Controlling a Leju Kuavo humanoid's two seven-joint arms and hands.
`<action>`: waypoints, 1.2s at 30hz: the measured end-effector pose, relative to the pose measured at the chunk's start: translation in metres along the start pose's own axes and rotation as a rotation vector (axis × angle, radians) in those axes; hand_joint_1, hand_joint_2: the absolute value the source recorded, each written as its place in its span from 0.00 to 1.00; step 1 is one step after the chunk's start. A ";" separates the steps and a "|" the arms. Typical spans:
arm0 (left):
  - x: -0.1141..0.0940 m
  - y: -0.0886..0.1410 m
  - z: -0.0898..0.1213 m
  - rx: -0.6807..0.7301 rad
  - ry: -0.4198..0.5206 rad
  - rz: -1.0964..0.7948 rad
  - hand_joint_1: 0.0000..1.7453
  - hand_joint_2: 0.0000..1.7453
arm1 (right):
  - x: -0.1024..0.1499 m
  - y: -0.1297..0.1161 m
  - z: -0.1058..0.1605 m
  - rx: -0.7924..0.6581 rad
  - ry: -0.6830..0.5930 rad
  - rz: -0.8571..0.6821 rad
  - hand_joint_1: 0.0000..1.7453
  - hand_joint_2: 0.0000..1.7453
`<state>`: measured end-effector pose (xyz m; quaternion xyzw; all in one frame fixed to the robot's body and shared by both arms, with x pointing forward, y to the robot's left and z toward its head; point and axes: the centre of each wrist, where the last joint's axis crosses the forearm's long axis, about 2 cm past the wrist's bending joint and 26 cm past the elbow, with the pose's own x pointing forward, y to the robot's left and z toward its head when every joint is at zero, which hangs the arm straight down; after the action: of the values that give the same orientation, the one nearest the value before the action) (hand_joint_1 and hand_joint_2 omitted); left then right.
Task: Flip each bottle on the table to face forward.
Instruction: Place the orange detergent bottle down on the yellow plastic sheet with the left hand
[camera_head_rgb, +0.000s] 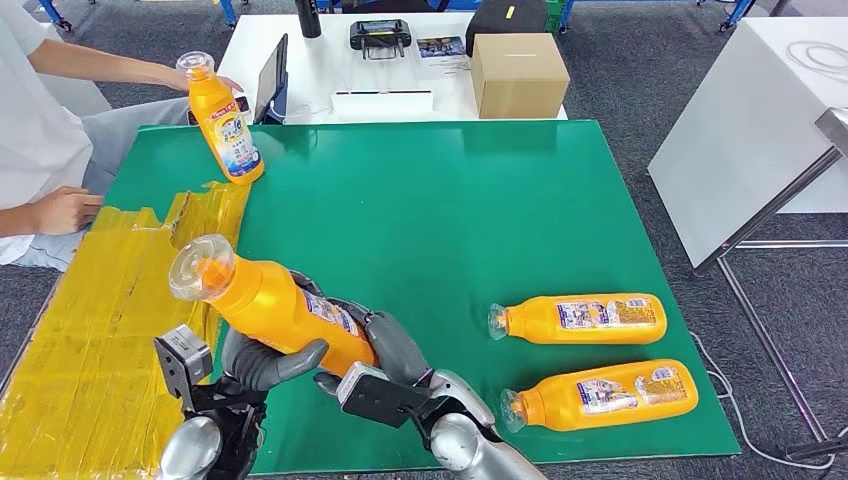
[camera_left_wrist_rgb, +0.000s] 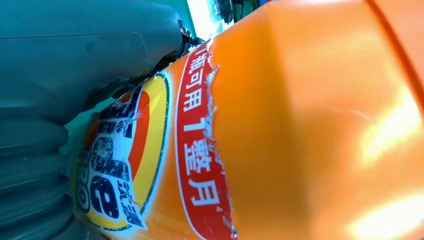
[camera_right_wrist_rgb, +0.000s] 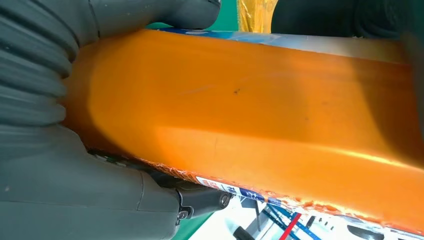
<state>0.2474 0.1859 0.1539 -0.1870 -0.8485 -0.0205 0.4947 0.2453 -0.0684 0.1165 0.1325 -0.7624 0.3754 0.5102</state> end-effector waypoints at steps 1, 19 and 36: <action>0.000 0.000 0.000 0.003 -0.003 0.001 1.00 1.00 | 0.000 0.000 0.000 -0.009 -0.001 -0.005 0.30 1.00; 0.007 0.046 -0.013 0.281 -0.096 -1.366 1.00 1.00 | -0.002 -0.029 0.041 -0.442 -0.019 -0.361 0.00 1.00; -0.060 0.140 0.022 -0.097 0.437 -1.978 1.00 1.00 | 0.033 -0.073 0.058 -0.595 -0.207 -0.294 0.00 1.00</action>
<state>0.3027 0.3031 0.0701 0.5872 -0.5120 -0.4891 0.3922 0.2337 -0.1532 0.1663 0.1239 -0.8589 0.0435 0.4951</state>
